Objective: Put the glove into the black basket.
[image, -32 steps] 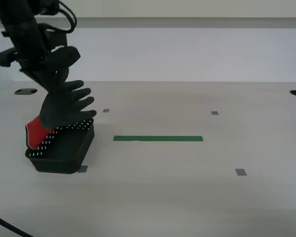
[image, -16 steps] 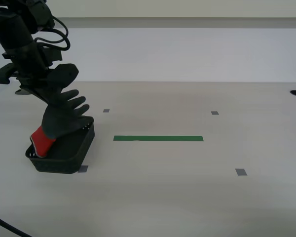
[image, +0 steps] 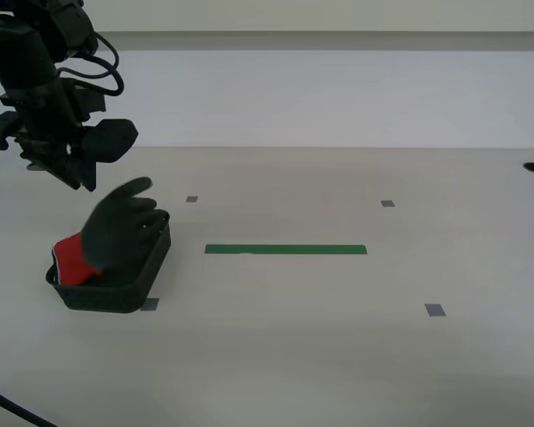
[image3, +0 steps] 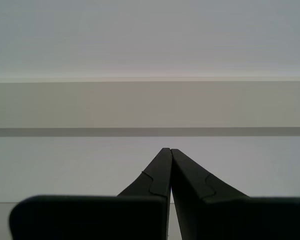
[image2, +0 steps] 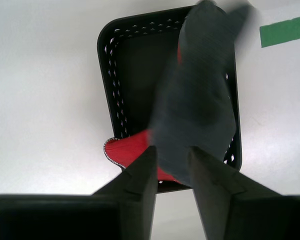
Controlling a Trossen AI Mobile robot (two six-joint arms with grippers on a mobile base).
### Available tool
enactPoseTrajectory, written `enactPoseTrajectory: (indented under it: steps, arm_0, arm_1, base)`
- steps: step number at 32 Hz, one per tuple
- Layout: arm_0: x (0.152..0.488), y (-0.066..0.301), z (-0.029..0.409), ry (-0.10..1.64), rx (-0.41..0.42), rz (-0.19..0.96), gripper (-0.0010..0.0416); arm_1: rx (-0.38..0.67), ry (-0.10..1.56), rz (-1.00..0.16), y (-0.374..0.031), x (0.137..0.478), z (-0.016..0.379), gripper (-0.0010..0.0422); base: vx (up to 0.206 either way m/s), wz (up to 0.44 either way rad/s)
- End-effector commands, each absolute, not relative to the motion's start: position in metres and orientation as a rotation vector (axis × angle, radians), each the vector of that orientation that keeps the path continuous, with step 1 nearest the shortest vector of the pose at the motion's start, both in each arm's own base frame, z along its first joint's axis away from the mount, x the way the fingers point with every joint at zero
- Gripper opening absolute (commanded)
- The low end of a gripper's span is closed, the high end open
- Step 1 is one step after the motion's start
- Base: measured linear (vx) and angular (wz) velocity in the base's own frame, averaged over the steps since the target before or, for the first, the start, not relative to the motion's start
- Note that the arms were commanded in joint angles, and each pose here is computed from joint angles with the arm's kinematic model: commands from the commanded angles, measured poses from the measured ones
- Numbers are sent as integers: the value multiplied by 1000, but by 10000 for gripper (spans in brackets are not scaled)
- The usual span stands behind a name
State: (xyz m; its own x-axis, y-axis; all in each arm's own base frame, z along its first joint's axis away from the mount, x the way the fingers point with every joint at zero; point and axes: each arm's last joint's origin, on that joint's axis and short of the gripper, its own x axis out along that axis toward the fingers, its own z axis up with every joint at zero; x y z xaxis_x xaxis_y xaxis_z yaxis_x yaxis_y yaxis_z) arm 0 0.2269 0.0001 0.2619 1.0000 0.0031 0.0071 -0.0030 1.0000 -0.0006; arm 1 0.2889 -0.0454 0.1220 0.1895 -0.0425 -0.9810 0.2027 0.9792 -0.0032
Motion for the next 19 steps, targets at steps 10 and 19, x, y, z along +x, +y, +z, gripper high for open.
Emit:
enactPoseTrajectory:
  steps: [10,19]
  arm_0:
    - [227,0,263,-12,-1,3,1]
    - [227,0,263,-12,-1,3,0]
  arm_1:
    - [74,1372,-118,-46,289,122,165]
    - [73,1368,-119,-46,289,122,10]
  base:
    - [0,0]
    - [0,0]
